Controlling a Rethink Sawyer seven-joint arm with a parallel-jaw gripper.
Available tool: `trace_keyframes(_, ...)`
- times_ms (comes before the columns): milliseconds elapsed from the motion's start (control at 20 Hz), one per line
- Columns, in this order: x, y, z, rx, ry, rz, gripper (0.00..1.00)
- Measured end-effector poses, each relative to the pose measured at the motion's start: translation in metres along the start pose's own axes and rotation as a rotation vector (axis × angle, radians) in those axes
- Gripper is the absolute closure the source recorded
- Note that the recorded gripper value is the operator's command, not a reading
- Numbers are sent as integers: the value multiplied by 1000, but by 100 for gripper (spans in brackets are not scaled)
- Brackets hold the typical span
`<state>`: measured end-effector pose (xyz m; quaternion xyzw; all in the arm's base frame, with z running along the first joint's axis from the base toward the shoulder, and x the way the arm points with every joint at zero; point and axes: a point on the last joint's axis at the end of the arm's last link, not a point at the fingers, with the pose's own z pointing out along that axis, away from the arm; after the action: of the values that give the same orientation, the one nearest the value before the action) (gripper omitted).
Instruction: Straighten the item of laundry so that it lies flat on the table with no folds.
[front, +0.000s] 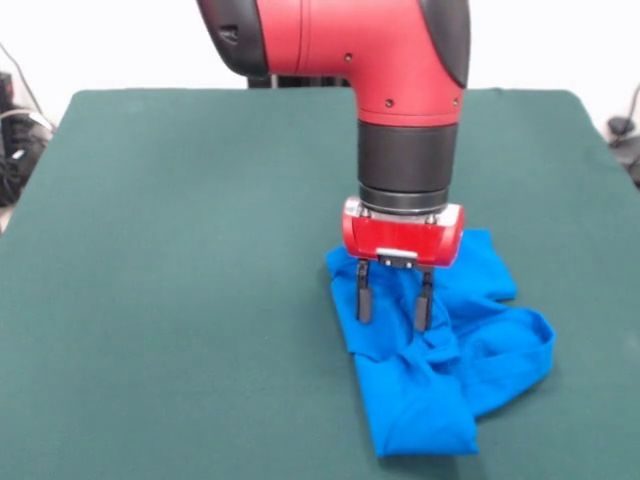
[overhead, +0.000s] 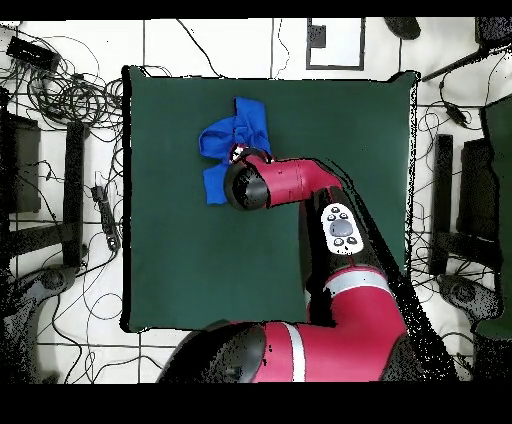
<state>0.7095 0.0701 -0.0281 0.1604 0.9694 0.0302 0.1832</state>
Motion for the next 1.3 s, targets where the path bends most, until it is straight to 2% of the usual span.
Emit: trace_keyframes(1300,6,12,3,-19,9,-9,0)
